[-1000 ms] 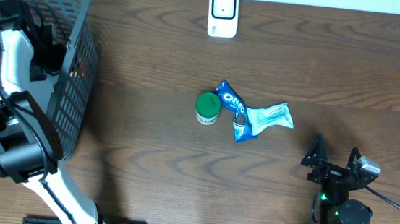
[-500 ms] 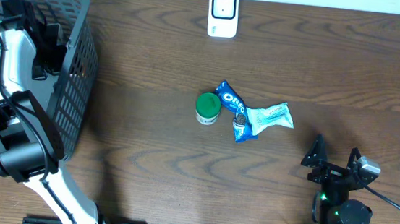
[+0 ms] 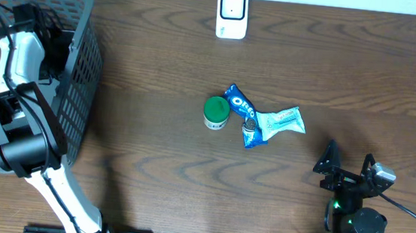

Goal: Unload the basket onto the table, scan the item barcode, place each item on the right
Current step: 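Reach the left gripper into the basket and grasp the orange snack box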

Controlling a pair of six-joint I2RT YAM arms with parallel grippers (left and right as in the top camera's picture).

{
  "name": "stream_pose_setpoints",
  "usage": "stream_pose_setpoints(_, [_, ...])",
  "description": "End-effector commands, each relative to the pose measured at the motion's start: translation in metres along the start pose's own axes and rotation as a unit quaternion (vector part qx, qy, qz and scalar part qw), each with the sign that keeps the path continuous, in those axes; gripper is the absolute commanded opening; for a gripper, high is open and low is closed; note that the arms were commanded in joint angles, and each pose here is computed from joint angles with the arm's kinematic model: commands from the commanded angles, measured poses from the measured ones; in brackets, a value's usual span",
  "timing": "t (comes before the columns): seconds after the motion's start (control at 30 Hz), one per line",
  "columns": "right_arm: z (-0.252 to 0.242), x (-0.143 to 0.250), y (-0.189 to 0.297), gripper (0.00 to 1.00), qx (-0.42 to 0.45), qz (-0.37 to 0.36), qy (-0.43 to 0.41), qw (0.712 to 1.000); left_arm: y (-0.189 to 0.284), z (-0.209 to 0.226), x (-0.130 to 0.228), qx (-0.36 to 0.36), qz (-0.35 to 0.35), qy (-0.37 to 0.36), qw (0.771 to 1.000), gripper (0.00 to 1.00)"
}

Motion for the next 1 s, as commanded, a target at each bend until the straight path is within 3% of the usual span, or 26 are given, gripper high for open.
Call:
stream_pose_setpoints(0.0, [-0.002, 0.0, 0.0, 0.99, 0.006, -0.001, -0.002, 1.0, -0.011, -0.006, -0.005, 0.025, -0.012, -0.025, 0.999, 0.98])
stream_pose_setpoints(0.2, [-0.002, 0.0, 0.0, 0.99, 0.006, -0.001, -0.002, 1.0, -0.018, -0.014, -0.015, 0.059, -0.035, -0.027, 0.997, 0.98])
stream_pose_setpoints(0.6, [-0.002, 0.0, 0.0, 0.99, 0.006, -0.001, -0.002, 1.0, -0.036, -0.011, -0.015, 0.061, -0.032, -0.025, 0.997, 0.98])
stream_pose_setpoints(0.63, [-0.002, 0.0, 0.0, 0.99, 0.006, -0.001, -0.002, 1.0, -0.04, -0.011, -0.014, 0.062, -0.028, -0.024, 0.997, 0.95])
stream_pose_setpoints(0.7, [-0.002, 0.0, 0.0, 0.99, 0.006, -0.001, -0.002, 1.0, -0.046, -0.009, -0.011, 0.062, -0.019, -0.019, 0.998, 0.73])
stream_pose_setpoints(0.73, [-0.002, 0.0, 0.0, 0.99, 0.006, -0.001, -0.002, 1.0, -0.047, -0.009, -0.01, 0.063, -0.017, -0.011, 0.998, 0.66])
stream_pose_setpoints(0.97, [-0.002, 0.0, 0.0, 0.99, 0.006, -0.001, -0.002, 1.0, -0.016, 0.001, -0.014, 0.018, -0.029, -0.002, 0.999, 0.63])
Point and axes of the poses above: each gripper's point midway between its finger pads, its own y axis back along the fingers, its own z axis along the line the jaws close on, x = y × z, the point moved 3 cm from there along y, back along the fingers, and after that the axes turned 9 degrees about y, right-handed, at the moved point
